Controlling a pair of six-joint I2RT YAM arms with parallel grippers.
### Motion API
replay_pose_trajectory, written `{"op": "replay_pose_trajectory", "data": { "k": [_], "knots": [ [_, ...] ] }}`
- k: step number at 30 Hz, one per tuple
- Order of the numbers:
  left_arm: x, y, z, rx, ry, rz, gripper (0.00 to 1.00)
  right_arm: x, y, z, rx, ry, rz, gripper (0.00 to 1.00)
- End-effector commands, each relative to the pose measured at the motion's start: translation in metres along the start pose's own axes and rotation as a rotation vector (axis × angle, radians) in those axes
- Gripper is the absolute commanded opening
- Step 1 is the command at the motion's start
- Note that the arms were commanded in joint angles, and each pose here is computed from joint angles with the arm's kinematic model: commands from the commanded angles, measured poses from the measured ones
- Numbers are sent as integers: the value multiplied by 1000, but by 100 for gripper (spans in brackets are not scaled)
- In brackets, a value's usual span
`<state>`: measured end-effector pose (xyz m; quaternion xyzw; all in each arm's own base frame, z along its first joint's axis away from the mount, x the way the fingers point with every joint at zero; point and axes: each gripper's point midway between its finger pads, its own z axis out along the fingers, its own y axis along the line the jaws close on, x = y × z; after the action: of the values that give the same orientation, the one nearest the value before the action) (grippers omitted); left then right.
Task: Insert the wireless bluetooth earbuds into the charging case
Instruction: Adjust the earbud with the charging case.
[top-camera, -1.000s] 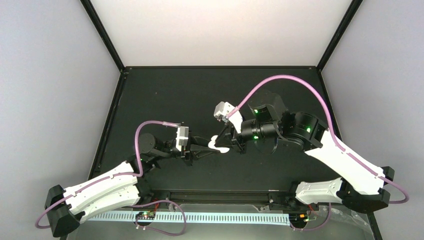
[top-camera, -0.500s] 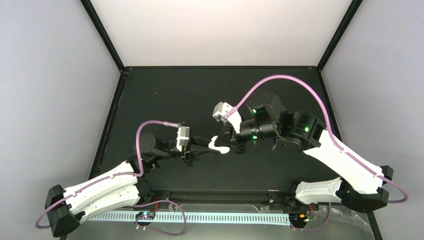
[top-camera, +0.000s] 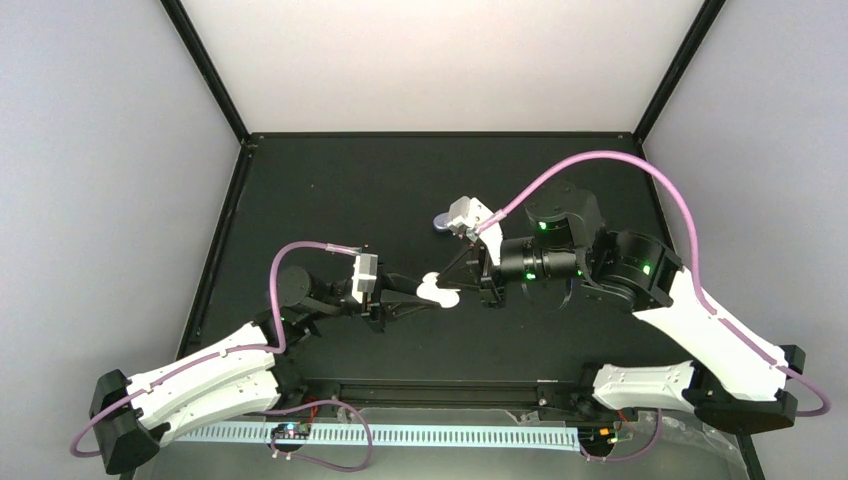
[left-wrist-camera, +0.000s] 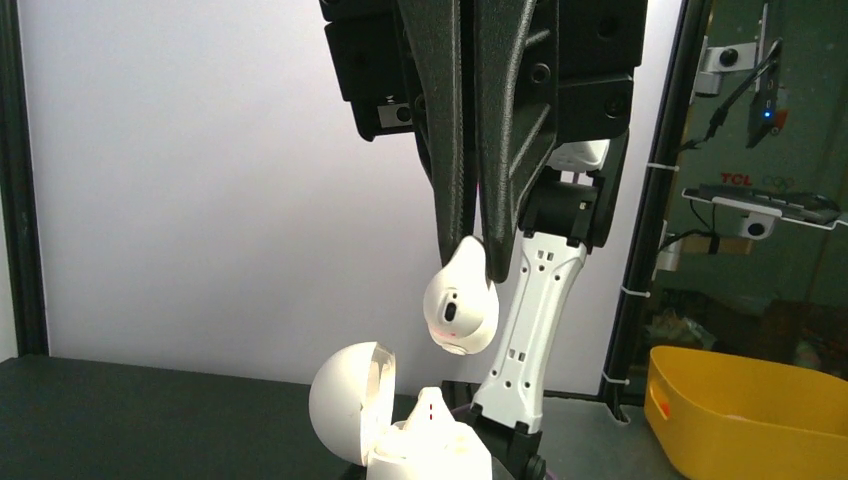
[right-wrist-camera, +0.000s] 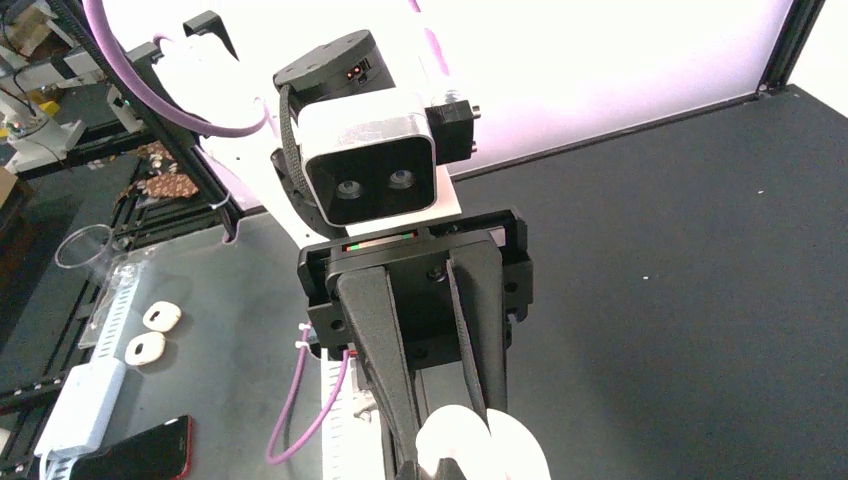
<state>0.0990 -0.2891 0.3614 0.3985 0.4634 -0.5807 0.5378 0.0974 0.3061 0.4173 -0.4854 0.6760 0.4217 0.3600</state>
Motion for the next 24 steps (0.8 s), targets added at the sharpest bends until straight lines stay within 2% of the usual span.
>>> {"op": "replay_pose_trajectory", "data": {
  "k": [1,24],
  "knots": [
    [-21,-9,2,39,-43,35,2,-2,1,2,-3,-14,9,1],
    [-41,-17,-1,63,-112,47,2,8,-5,13,1,0,30,1]
  ]
}}
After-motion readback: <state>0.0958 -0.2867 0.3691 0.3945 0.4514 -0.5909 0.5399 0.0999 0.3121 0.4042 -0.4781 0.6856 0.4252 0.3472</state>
